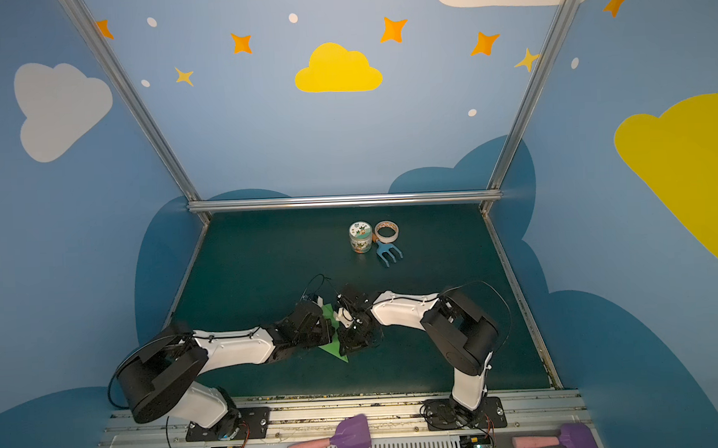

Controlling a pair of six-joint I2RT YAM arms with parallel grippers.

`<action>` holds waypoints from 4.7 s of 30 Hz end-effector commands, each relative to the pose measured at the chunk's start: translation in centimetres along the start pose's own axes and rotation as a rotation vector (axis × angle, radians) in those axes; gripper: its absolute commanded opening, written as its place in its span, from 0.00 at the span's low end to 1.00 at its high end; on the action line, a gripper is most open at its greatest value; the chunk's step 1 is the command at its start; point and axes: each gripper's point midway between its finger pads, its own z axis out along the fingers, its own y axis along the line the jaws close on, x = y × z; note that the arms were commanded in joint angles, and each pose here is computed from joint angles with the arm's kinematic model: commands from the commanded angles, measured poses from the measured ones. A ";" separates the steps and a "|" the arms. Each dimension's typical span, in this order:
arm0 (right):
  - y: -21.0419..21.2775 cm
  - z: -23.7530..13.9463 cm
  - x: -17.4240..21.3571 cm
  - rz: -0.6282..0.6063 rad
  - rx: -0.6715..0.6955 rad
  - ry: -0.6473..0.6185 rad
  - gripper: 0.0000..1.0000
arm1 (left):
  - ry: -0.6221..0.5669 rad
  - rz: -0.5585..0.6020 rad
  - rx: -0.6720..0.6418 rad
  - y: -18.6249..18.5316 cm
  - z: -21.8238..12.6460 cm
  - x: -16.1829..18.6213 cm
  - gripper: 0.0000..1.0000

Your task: Fold a paper plane with a square sheet of paper (fold left side to right side)

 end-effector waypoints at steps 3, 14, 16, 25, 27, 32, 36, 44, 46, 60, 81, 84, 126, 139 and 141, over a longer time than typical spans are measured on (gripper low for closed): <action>0.7 -2.6 0.1 0.011 0.016 -0.080 0.28 | -0.006 -0.018 -0.051 1.6 -0.2 0.4 0.04; 1.9 -1.7 -0.8 -0.009 0.046 -0.106 0.00 | -0.005 -0.018 -0.057 1.8 -0.3 0.5 0.04; 2.0 -1.2 -1.0 -0.008 0.044 -0.100 0.00 | -0.004 -0.018 -0.057 1.8 -0.3 0.5 0.04; 1.9 -0.5 -1.5 -0.017 0.054 -0.087 0.00 | -0.002 -0.018 -0.058 1.8 -0.3 0.6 0.04; 1.8 -0.3 -1.5 -0.016 0.056 -0.081 0.00 | -0.004 -0.016 -0.058 1.8 -0.4 0.5 0.04; 1.4 0.2 -1.2 -0.012 0.063 -0.064 0.00 | -0.007 -0.015 -0.061 1.9 -0.6 0.5 0.04; 1.0 0.5 -1.0 -0.008 0.070 -0.054 0.00 | -0.006 -0.014 -0.061 1.9 -0.5 0.6 0.04; 0.3 0.5 -0.8 -0.003 0.087 -0.052 0.00 | -0.007 -0.015 -0.062 2.0 -0.6 0.6 0.04; -0.1 0.5 -0.9 0.004 0.093 -0.053 0.00 | -0.006 -0.014 -0.063 2.0 -0.6 0.6 0.04; -1.6 1.2 -0.8 0.023 0.108 -0.026 0.00 | -0.008 -0.014 -0.065 2.1 -0.8 0.6 0.04; -4.0 2.3 0.8 0.056 0.155 0.012 0.00 | -0.005 -0.017 0.109 -2.2 -2.9 1.5 0.04; -4.0 2.3 0.9 0.056 0.156 0.016 0.00 | 0.000 -0.016 0.098 -1.7 -2.4 2.0 0.04; -4.9 2.9 1.7 0.060 0.156 0.057 0.00 | -0.097 -0.101 -0.111 5.8 -1.2 1.9 0.04; -5.1 3.1 2.0 0.059 0.157 0.062 0.00 | -0.126 -0.281 -0.226 11.8 -1.6 -0.7 0.04; -5.1 3.1 1.9 0.058 0.157 0.060 0.00 | -0.126 -0.318 -0.242 12.6 -1.6 -0.9 0.04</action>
